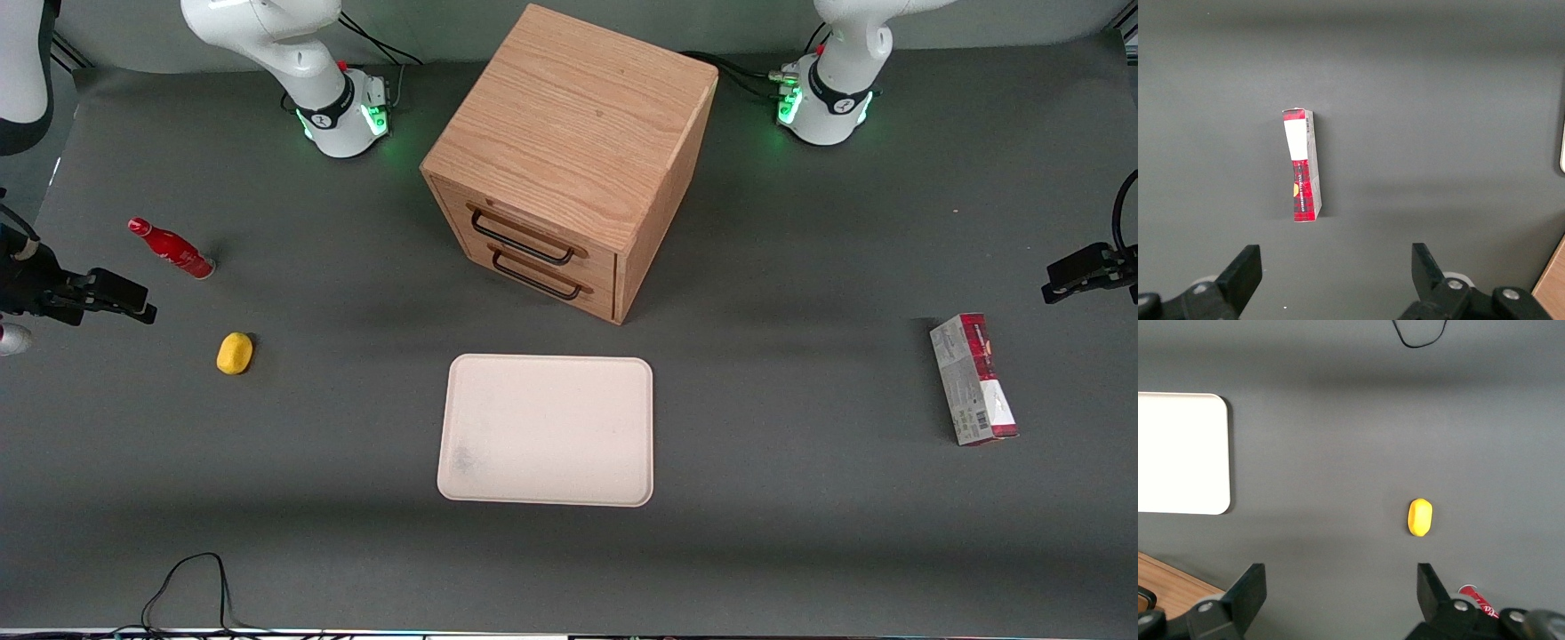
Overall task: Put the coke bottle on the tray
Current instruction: 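Move the open right gripper down over the red Coca-Cola bottle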
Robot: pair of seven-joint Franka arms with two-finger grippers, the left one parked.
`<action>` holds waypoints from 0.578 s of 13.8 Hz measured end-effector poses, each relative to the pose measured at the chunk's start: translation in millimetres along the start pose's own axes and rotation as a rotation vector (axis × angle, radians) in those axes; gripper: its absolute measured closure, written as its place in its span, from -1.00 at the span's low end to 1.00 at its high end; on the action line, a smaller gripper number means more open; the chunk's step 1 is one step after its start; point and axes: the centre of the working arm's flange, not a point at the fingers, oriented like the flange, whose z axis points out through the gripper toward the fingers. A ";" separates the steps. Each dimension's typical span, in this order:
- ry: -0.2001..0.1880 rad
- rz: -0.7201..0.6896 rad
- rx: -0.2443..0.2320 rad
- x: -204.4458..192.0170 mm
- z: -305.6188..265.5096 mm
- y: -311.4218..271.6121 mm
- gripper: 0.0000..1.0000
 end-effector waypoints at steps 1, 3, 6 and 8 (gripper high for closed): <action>0.002 0.000 0.001 0.0 -1.4 -0.1 -1.00; -0.011 0.001 0.002 -1.5 -0.2 -0.2 -1.00; -0.085 -0.005 -0.018 -9.1 11.3 7.6 -1.00; -0.127 -0.004 -0.071 -17.7 30.0 32.0 -1.00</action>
